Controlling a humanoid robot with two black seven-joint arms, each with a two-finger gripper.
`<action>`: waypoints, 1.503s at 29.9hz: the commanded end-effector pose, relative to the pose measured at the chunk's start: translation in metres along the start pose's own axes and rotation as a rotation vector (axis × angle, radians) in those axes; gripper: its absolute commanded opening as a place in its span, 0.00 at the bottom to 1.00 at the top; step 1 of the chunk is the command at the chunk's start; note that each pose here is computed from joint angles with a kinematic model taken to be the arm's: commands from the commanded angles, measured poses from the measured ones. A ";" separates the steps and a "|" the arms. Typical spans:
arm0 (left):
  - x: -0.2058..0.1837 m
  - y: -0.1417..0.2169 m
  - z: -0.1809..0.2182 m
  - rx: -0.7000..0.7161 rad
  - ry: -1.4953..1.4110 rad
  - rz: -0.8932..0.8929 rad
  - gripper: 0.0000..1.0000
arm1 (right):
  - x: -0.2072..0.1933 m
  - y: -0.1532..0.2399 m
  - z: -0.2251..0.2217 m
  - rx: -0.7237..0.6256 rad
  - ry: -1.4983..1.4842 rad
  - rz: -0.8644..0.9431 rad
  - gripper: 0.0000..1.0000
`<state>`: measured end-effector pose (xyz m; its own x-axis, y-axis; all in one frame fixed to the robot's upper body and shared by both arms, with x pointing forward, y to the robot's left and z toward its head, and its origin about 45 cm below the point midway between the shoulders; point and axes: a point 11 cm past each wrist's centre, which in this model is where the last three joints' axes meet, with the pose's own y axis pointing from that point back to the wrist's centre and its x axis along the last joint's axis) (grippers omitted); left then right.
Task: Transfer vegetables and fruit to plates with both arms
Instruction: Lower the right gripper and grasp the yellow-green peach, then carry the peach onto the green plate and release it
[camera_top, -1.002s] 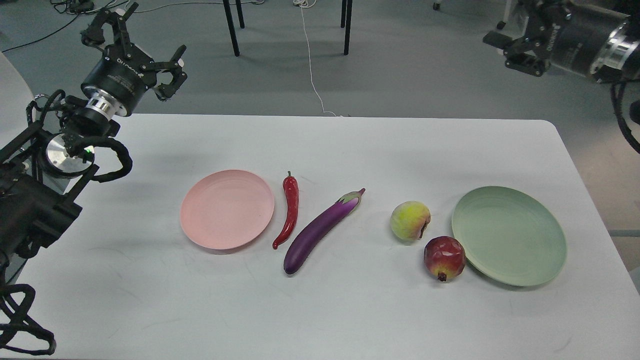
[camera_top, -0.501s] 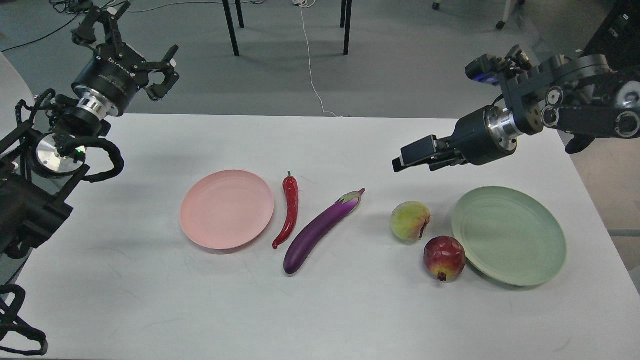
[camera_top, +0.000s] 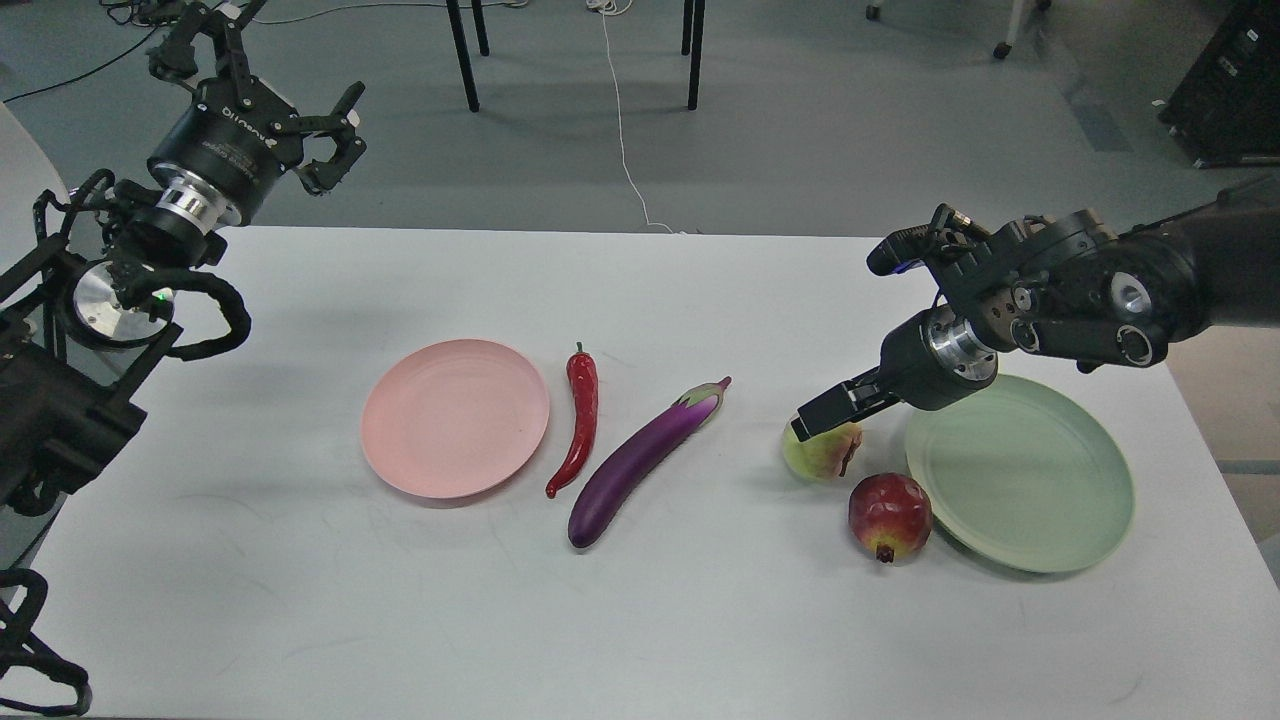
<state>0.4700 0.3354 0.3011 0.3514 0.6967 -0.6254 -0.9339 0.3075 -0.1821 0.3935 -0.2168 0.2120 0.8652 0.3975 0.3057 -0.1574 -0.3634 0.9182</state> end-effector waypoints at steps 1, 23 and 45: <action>0.000 0.000 0.001 -0.002 -0.001 0.001 0.98 | 0.003 -0.012 -0.008 0.002 0.028 -0.013 0.97; 0.014 0.011 0.016 -0.018 -0.035 0.034 0.98 | -0.010 -0.051 -0.027 0.002 0.095 -0.091 0.85; 0.007 0.006 0.015 -0.015 -0.035 0.014 0.98 | -0.059 0.082 0.096 -0.131 -0.178 0.055 0.68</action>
<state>0.4677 0.3536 0.3075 0.3393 0.7220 -0.6031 -0.9400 0.2855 -0.1871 0.3876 -0.3136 0.2532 0.8994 0.2822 0.3338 -0.2516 -0.2904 0.9232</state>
